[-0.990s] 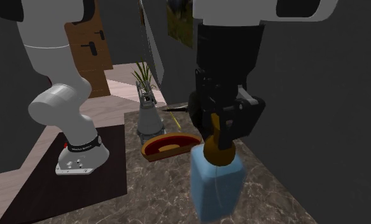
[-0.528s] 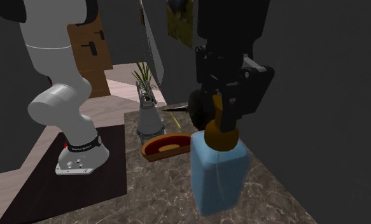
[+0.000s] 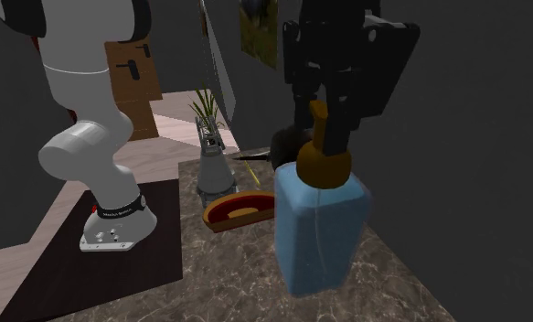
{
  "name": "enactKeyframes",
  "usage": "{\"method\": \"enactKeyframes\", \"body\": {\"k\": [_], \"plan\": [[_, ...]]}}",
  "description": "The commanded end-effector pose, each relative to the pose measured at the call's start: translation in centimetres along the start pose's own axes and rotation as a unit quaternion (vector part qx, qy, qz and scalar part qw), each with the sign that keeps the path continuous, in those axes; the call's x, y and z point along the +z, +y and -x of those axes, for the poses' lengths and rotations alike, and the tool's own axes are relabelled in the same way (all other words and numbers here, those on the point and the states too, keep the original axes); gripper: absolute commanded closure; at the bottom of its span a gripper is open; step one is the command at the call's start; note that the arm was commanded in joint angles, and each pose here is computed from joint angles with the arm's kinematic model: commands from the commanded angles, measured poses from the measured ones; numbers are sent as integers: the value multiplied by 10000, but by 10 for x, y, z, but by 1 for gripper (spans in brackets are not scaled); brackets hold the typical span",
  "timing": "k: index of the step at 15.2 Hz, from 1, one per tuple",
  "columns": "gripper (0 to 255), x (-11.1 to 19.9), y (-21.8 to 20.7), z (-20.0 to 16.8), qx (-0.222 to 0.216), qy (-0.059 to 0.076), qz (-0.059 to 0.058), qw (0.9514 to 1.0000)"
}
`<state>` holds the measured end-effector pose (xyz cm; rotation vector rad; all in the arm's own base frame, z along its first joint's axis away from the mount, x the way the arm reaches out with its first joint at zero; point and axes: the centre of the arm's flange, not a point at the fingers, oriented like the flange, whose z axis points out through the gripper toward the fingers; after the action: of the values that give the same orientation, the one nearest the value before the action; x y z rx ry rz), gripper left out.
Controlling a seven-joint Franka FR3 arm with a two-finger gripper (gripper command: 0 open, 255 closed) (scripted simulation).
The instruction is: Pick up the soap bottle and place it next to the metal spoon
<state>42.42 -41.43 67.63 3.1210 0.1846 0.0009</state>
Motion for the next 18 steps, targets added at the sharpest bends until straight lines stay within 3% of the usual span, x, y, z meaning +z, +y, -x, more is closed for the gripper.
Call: {"method": "enactKeyframes", "body": {"k": [1, 7, 18], "plan": [[255, -11, -1, -1, -2, 0, 0, 10000], [255, -42, 0, -1, -2, 0, 0, 10000], [255, 5, -118, -73, -2, 0, 0, 10000]]}}
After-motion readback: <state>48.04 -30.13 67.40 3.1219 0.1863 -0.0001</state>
